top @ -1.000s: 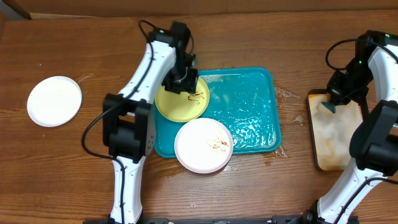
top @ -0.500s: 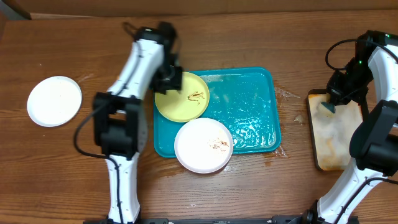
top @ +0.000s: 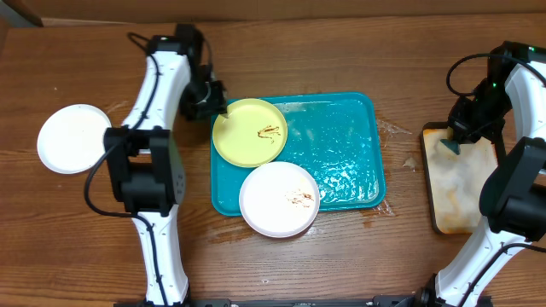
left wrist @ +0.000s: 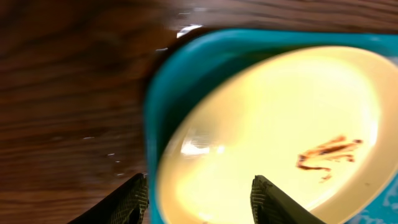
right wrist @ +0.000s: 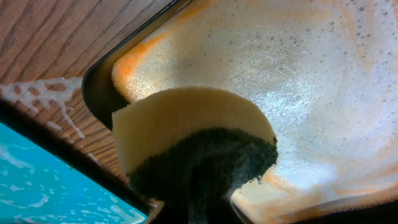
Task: Clean dirty plates on tray and stack at the side
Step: 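Move the left gripper back to the yellow plate on the teal tray, then grasp the yellow plate's left rim with the left gripper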
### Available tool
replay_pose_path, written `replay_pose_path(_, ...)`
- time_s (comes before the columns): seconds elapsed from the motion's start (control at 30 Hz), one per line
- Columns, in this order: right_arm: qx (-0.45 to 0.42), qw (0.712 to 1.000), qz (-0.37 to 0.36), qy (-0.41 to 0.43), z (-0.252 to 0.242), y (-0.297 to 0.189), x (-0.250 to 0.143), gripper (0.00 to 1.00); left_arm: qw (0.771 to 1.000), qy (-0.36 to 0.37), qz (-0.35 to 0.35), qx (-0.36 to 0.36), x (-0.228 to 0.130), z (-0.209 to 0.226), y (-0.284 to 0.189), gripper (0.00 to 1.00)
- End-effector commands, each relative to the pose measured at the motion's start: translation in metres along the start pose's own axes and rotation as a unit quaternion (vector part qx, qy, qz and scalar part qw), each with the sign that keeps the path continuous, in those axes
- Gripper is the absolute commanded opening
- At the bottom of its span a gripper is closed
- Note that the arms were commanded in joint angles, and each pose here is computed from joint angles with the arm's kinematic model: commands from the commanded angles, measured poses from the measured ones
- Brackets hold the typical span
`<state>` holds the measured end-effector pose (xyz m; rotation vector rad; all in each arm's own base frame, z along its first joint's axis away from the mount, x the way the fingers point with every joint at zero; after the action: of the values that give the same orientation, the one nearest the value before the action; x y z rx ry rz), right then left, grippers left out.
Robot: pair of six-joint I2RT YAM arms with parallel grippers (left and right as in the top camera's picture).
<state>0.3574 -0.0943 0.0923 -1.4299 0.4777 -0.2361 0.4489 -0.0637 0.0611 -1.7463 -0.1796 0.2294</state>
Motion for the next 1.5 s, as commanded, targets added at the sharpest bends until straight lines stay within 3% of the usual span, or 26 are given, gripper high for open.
replay_pose_path(0.0, 0.008, 1.0, -0.018, -0.005, 0.002, -0.013, -0.002, 0.04, 1.0, 0.027, -0.001, -0.015, -0.007, -0.021, 0.002, 0.54)
replay_pose_path(0.37, 0.008, 1.0, -0.016, -0.008, 0.002, -0.013, -0.003, 0.04, 0.999, 0.015, 0.024, -0.017, -0.019, -0.012, 0.033, 0.54)
replay_pose_path(0.83, 0.011, 1.0, -0.015, -0.009, 0.003, -0.013, -0.004, 0.04, 0.996, 0.082, 0.007, -0.04, -0.02, -0.028, 0.012, 0.55)
replay_pose_path(1.07, 0.011, 1.0, -0.016, -0.009, 0.003, -0.013, -0.003, 0.04, 0.991, 0.119, -0.035, -0.05, -0.005, -0.047, -0.025, 0.54)
replay_pose_path(1.47, 0.011, 1.0, -0.015, -0.009, 0.003, -0.013, -0.004, 0.04, 0.985, 0.161, -0.051, 0.023, 0.007, -0.013, -0.029, 0.59)
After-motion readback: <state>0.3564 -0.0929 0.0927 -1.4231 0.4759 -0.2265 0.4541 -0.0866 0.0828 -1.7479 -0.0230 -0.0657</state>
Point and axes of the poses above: each gripper's point midway between its finger pads, its own y axis out along the fingers, its own z axis along the line the jaws close on, x = y × z, the point moved 1 cm from there along -y, back along the fingers, and after that the axes turned 7 degrees about -y, right-handed, at the moved point
